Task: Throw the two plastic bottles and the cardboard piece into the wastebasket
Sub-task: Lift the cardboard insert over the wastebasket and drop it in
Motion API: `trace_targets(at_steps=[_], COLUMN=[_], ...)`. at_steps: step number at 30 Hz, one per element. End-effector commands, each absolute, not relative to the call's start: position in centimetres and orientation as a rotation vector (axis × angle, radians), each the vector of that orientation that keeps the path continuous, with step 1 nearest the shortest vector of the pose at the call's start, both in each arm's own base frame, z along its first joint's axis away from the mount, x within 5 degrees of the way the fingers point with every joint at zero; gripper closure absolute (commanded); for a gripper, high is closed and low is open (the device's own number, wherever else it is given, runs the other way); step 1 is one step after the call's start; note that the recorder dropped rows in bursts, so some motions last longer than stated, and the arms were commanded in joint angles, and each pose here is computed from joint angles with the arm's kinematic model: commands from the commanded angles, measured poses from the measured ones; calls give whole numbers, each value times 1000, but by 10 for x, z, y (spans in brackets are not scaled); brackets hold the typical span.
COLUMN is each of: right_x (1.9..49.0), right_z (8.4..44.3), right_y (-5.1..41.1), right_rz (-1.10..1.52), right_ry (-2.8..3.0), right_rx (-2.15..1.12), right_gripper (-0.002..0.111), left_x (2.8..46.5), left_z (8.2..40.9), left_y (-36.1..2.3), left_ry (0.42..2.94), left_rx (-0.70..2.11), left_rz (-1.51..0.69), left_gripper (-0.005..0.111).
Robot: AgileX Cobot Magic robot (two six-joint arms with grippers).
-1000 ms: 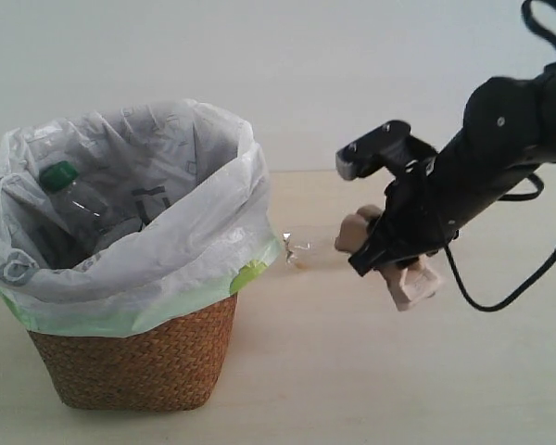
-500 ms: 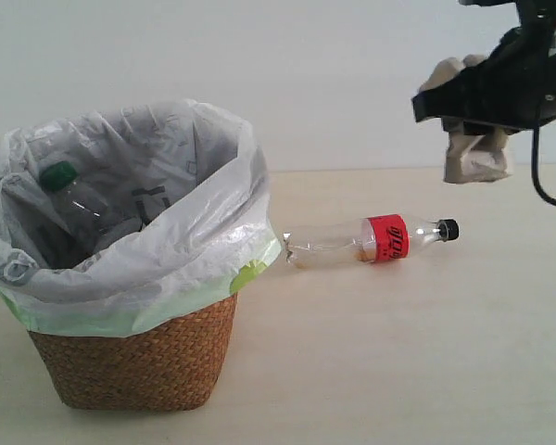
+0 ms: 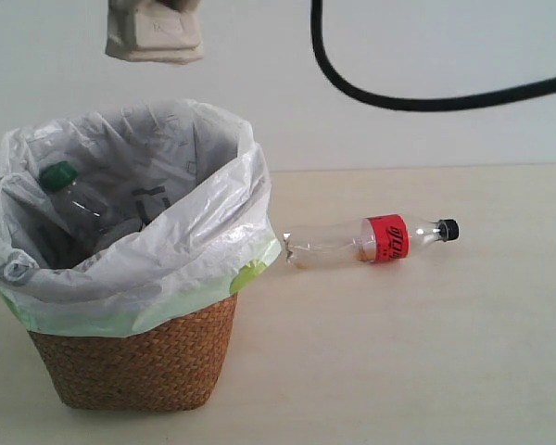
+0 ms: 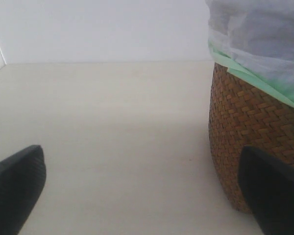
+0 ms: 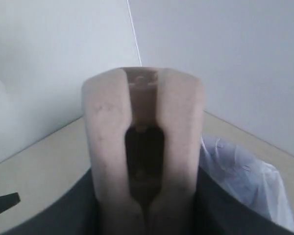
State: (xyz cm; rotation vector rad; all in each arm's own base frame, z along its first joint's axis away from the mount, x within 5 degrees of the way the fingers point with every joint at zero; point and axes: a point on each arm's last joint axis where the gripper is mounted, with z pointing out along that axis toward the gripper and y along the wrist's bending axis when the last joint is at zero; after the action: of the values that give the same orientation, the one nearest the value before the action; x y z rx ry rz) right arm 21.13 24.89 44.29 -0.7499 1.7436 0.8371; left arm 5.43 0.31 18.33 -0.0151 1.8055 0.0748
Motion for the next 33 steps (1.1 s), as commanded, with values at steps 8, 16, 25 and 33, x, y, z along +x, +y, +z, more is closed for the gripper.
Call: trace_targets(at_steps=[8, 16, 25, 33], right_x=[270, 293, 296, 273], right_z=[417, 406, 406, 419], right_y=[154, 62, 59, 192], right_rz=[193, -188, -72, 692], right_ry=[2120, 2319, 2315, 1981], right_rx=[-499, -206, -174, -610], right_gripper=[108, 108, 108, 108], left_x=[54, 54, 54, 54], left_z=[185, 185, 185, 185], left_y=[3, 3, 3, 3], left_ry=[1791, 1791, 1791, 1791], left_rx=[-18, -18, -18, -18], left_rz=[63, 63, 63, 63], left_gripper=[-1, -1, -1, -1])
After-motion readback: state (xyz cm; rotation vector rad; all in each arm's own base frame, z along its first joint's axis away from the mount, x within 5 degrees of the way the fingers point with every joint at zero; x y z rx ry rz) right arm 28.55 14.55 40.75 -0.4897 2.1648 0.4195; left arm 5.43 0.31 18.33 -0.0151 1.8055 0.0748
